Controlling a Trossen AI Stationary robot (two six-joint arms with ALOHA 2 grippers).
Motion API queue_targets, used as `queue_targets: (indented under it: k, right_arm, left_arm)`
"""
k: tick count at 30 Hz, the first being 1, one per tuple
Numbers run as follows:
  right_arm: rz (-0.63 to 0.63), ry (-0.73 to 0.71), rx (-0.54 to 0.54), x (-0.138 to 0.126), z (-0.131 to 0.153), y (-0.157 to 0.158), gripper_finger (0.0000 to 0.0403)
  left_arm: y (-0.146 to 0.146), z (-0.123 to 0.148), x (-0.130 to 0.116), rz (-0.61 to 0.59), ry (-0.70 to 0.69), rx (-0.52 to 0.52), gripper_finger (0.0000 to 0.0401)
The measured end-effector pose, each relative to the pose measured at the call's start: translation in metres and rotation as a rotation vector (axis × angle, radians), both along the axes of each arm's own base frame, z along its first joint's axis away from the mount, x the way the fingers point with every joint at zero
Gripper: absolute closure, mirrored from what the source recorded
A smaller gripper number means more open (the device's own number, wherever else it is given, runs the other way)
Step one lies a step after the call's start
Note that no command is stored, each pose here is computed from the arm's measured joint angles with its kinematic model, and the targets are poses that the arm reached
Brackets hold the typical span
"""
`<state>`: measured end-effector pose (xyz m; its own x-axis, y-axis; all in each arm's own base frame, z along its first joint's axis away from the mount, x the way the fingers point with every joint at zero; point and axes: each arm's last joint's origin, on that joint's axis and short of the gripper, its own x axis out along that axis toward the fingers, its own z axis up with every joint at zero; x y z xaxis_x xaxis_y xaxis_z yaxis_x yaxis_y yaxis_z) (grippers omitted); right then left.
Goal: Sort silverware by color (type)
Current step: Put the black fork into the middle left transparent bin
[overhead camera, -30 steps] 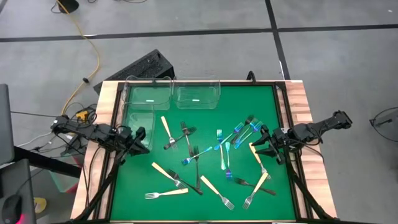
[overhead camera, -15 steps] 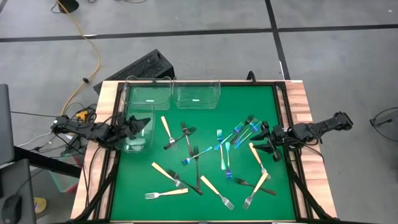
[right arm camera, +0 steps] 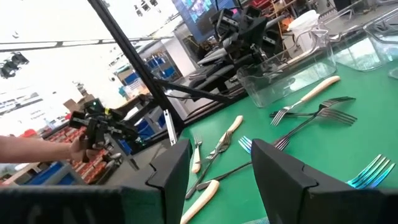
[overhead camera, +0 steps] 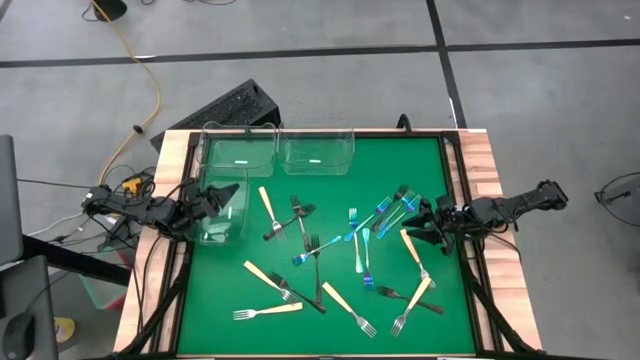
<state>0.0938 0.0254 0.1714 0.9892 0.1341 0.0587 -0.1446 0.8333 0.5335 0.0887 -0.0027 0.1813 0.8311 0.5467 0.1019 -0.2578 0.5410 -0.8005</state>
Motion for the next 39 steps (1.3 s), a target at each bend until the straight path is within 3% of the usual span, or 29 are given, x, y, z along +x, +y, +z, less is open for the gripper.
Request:
queue_targets:
  k: [10,20,25,28,39]
  right_arm:
    - [-0.009,-0.002,0.025,0.0,0.0,0.0,0.0211]
    - [-0.18,-0.043,0.057,0.0,0.005,-0.005,0.0211]
    - [-0.186,-0.128,0.094,-0.001,0.013,-0.006,0.0211]
    - [-0.186,-0.194,0.111,-0.003,0.021,-0.007,0.0211]
    - [-0.429,-0.336,-0.063,-0.026,0.083,-0.019,0.0198]
  left_arm:
    - [0.0,0.0,0.0,0.016,0.0,-0.005,0.0401]
    - [0.001,0.001,-0.001,0.053,-0.008,-0.011,0.0401]
    - [0.003,0.008,-0.003,0.094,-0.119,-0.082,0.0401]
    - [0.003,0.017,-0.005,0.073,-0.174,-0.048,0.0397]
    - [0.004,0.049,-0.019,0.004,-0.366,0.127,0.0285]
